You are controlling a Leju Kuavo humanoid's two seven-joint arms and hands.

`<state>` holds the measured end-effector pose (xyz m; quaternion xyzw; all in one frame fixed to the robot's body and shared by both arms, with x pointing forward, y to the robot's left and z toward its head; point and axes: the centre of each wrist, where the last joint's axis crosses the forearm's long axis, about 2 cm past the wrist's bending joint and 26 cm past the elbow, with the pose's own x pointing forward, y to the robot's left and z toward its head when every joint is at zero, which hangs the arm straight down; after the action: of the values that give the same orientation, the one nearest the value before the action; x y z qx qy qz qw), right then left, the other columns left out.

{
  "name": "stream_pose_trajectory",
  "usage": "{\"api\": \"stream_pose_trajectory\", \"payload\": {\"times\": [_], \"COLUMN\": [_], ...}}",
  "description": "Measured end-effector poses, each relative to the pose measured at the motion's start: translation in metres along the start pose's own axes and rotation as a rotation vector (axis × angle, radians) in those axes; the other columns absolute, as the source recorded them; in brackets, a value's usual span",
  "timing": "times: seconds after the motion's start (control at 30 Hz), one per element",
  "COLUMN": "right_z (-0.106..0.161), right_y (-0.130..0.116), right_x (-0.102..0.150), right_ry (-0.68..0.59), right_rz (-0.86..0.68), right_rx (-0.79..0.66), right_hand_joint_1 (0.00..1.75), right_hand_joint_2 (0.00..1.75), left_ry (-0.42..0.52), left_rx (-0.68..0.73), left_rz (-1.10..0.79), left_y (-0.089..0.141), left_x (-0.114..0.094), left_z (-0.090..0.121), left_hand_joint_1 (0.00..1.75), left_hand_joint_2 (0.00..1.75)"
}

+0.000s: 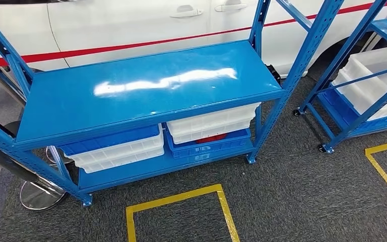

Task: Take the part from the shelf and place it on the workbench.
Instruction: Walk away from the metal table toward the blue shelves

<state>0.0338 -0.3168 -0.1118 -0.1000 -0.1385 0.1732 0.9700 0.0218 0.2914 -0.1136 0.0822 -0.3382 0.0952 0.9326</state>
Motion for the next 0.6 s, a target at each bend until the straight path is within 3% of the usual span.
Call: {"api": "stream_pose_trajectory", "payload": {"times": [0.6], "right_z": [0.0001], "right_y": [0.0023], "right_x": [0.0021], "right_ry": [-0.002], "right_rz": [0.004], "right_rx": [0.007], "right_hand_joint_1": [0.0], "right_hand_joint_2": [0.0], "left_ry": [-0.002], "left_rx": [0.001], "left_rz": [-0.007], "left_y": [0.0021], "left_x": [-0.0003], "left_z": [-0.0001], "left_hand_joint_1": [0.0], "left_hand_joint_2": [0.0]}}
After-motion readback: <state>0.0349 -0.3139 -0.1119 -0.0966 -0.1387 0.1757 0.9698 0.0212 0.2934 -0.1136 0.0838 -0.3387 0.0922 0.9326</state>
